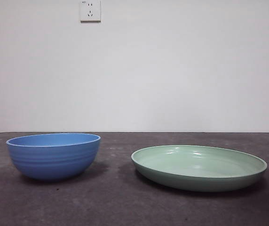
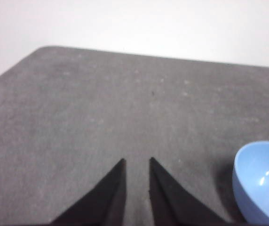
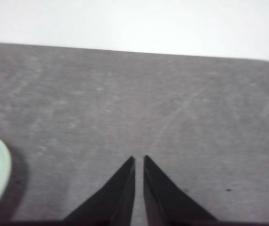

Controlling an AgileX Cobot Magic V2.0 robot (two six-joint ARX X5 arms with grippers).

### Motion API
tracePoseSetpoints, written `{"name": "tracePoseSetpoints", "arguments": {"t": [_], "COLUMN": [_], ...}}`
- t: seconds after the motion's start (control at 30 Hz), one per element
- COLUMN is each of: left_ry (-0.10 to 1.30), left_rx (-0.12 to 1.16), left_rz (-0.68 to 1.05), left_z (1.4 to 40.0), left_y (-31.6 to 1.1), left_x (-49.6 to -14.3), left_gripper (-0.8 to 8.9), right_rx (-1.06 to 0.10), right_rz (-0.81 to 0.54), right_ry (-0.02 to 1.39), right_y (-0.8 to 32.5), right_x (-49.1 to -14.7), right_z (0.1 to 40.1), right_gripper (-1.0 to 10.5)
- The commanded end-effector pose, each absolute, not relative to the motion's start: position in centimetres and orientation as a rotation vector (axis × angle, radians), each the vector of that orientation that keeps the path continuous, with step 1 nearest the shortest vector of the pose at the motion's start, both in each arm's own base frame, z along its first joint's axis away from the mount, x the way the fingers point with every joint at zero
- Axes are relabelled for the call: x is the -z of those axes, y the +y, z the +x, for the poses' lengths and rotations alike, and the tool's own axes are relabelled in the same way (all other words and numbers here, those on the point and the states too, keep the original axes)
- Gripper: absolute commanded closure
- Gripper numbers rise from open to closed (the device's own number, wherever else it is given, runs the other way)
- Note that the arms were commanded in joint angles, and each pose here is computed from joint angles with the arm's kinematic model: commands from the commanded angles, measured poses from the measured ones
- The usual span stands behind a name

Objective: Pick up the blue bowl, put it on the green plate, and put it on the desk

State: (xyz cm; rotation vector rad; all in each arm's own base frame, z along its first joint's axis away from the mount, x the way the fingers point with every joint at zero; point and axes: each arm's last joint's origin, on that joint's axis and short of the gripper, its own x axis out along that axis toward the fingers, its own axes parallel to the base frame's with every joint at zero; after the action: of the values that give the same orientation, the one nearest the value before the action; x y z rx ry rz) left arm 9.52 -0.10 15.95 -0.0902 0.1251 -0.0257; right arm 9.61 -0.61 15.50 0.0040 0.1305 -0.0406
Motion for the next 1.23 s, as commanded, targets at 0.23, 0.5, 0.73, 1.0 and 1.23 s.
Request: {"name": "tracePoseSetpoints", "arguments": {"t": [0.23, 0.5, 0.73, 1.0, 1.23], "left_ry": [0.021, -0.022, 0.03, 0.167, 0.353], "left_rx": [0.028, 0.078, 0.174, 0.322, 0.449], "left_rz": [-0.18, -0.247, -0.248, -0.255, -0.251], "left_z": [8.9, 8.4, 9.0, 10.8, 13.0], "left_y": [-0.1, -0.2, -0.5, -1.0, -1.4], "left_x": [-19.5, -25.7, -30.8, -34.4, -35.2], "left_gripper": [8.07, 8.07, 8.07, 8.07, 8.07], "right_rx": [-0.034, -0.183, -0.34, -0.54, -0.701], "right_rz": [0.263, 0.429, 0.449, 0.431, 0.451], "right_ry": [0.033, -0.017, 0.153, 0.209, 0.34], "right_y": [-0.4, 0.1, 0.6, 1.0, 1.3], "right_x": [-17.9, -22.6, -25.9, -30.9, -34.0], "right_z": [9.3, 8.1, 8.1, 9.4, 11.6], "right_gripper": [9.4, 9.4, 9.4, 9.4, 9.4]}}
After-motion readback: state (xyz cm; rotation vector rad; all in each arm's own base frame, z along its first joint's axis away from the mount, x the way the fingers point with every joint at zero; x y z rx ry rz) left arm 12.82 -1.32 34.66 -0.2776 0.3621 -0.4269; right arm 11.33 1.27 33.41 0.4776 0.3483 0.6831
